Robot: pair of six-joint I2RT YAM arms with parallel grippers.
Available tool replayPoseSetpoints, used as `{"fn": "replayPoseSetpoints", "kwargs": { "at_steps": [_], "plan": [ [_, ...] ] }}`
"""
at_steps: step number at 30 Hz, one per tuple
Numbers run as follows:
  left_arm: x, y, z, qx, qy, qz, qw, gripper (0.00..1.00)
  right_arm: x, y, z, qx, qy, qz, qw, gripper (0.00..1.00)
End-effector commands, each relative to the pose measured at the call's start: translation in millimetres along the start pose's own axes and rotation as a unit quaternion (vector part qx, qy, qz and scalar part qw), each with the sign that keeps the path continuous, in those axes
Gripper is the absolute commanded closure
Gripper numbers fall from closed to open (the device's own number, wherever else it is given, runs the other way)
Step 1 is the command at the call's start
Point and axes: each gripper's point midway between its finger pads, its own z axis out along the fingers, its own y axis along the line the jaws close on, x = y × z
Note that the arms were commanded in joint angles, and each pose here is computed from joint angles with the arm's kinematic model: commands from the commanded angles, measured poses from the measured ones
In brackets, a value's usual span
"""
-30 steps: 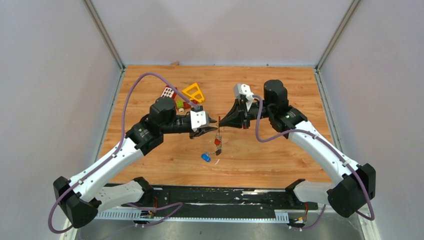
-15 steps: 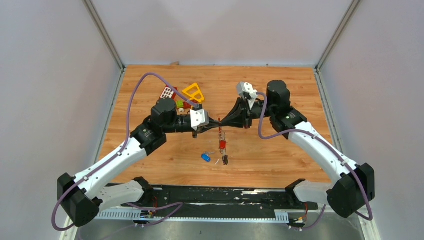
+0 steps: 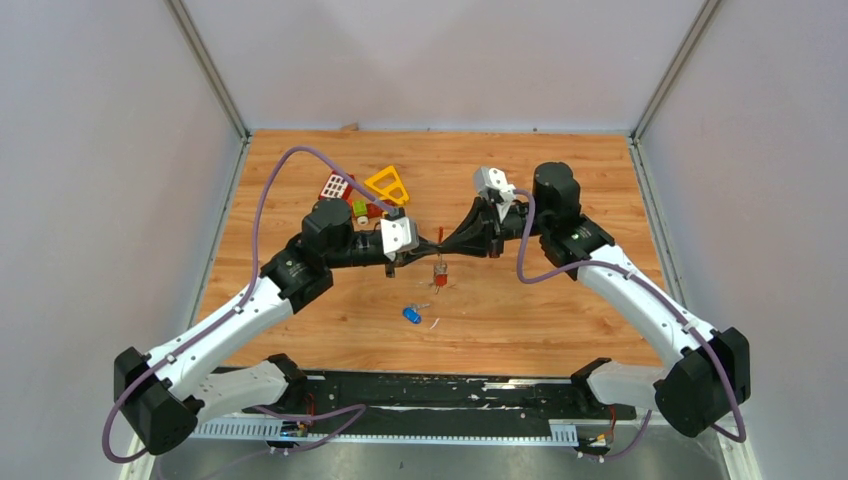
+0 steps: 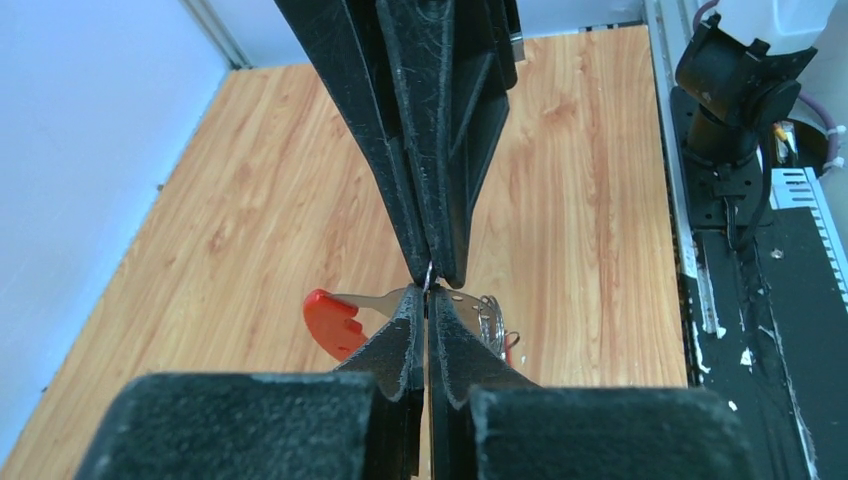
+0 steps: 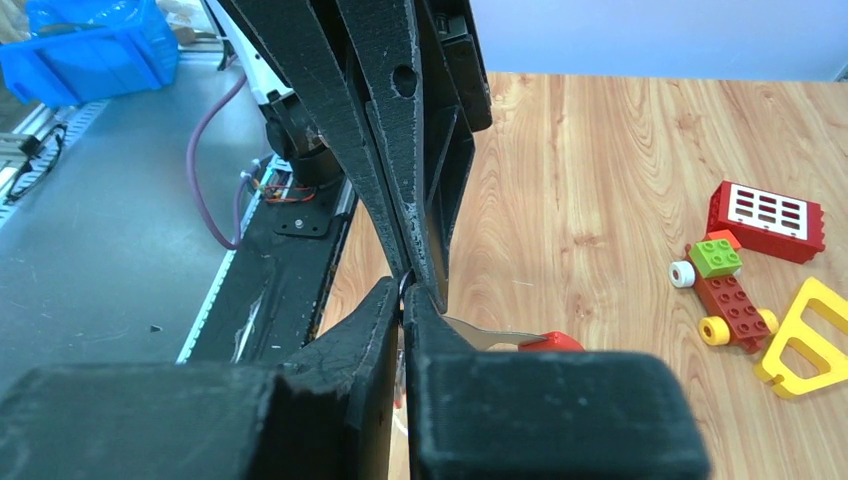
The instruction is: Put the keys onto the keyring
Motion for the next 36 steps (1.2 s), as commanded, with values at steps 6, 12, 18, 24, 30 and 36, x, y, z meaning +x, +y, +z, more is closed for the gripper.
{"fn": "replayPoseSetpoints", "kwargs": {
  "at_steps": [6,12,18,24,30,36],
  "plan": [
    [3.9,14.3,-5.8,-0.023,0.072,-0.025,0.997,1.00,-0.8,-7.3,-11.1,0.050,0.024,-0.063,0.996,0.74],
    [16.2,16.2,-7.2,-0.026,0.119,-0.059,0.991,1.00,1.6,-6.6,-9.7,0.048,0.030,-0.077,0.995,0.64],
    [12.8,12.8,-4.5,-0.018,0.128,-0.084,0.988,1.00,5.6,-5.3,1.0,0.037,0.042,-0.082,0.995,0.63],
    [11.3,5.7,-1.9,-0.004,0.125,-0.090,0.988,1.00,10.3,-3.3,9.7,0.024,0.049,-0.076,0.996,0.66],
    [15.0,-4.0,-2.8,0.017,0.127,-0.087,0.988,1.00,11.3,-4.4,10.6,0.028,0.054,-0.080,0.995,0.69],
    [17.6,-3.9,-4.2,0.014,0.129,-0.082,0.988,1.00,6.3,3.6,5.9,0.025,0.054,-0.098,0.993,0.70]
  ]
}}
